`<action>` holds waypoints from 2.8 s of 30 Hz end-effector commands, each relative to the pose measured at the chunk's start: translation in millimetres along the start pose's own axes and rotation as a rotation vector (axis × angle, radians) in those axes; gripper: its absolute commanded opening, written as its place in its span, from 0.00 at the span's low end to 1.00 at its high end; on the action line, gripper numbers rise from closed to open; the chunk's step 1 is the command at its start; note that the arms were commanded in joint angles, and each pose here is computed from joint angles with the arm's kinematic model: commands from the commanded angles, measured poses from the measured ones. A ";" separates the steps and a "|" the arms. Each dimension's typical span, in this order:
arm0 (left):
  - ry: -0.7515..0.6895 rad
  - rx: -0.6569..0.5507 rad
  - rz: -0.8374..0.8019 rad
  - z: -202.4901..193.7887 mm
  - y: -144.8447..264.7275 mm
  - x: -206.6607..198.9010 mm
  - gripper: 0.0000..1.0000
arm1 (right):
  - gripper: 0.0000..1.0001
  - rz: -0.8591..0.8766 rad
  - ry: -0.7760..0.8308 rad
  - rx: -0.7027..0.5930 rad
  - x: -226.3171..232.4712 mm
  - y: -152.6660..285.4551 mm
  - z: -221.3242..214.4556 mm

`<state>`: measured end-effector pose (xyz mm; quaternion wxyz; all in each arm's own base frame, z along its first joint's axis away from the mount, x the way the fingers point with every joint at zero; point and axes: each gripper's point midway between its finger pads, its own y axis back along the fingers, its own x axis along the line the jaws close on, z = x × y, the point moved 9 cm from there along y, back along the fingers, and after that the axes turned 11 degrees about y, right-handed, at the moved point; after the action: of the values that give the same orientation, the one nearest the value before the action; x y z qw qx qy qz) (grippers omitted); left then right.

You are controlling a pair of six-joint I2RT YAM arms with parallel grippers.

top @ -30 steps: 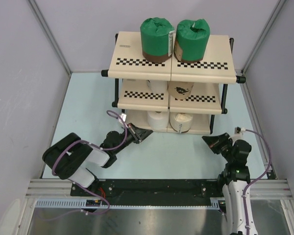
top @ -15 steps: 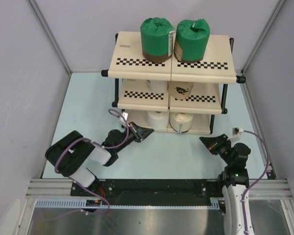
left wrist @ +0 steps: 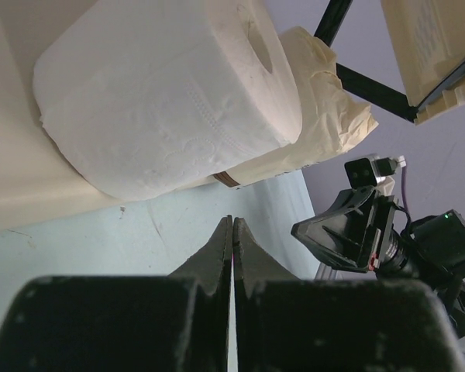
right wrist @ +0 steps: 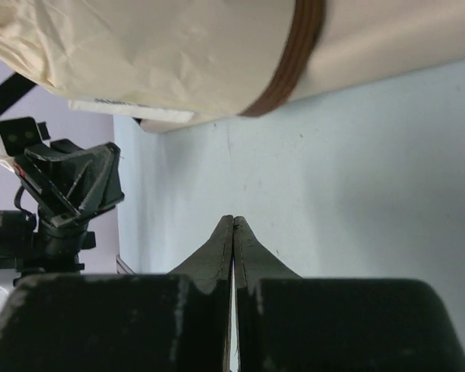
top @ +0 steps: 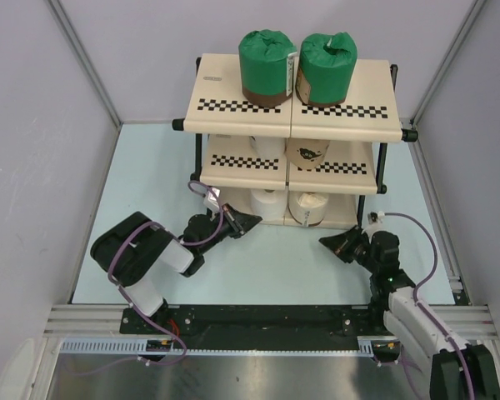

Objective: Place and organize the paper towels onto the shelf

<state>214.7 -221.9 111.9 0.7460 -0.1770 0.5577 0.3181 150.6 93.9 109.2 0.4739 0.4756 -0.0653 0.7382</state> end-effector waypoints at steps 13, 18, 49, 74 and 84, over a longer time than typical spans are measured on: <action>-0.037 -0.055 -0.170 18.1 -3.9 -21.8 0.00 | 0.00 0.104 -0.063 -0.180 19.7 -49.4 37.1; -0.041 -0.055 -0.165 19.6 -2.0 -20.2 0.00 | 0.00 0.174 -0.093 -0.201 26.6 -61.5 45.9; -0.085 -0.062 -0.132 42.2 -51.7 -15.6 0.00 | 0.00 0.210 -0.097 -0.172 30.6 -100.3 61.1; -0.097 -0.160 -0.161 66.3 -66.1 -33.0 0.00 | 0.00 0.231 -0.093 -0.174 33.6 -119.5 72.1; -0.095 -0.150 -0.165 60.8 -52.7 -30.9 0.00 | 0.00 0.295 -0.128 -0.171 37.2 -117.6 70.3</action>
<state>291.6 -231.0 119.7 0.7320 -0.2177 0.5398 0.3541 275.1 138.7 107.8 0.4292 0.5061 -0.1871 0.7243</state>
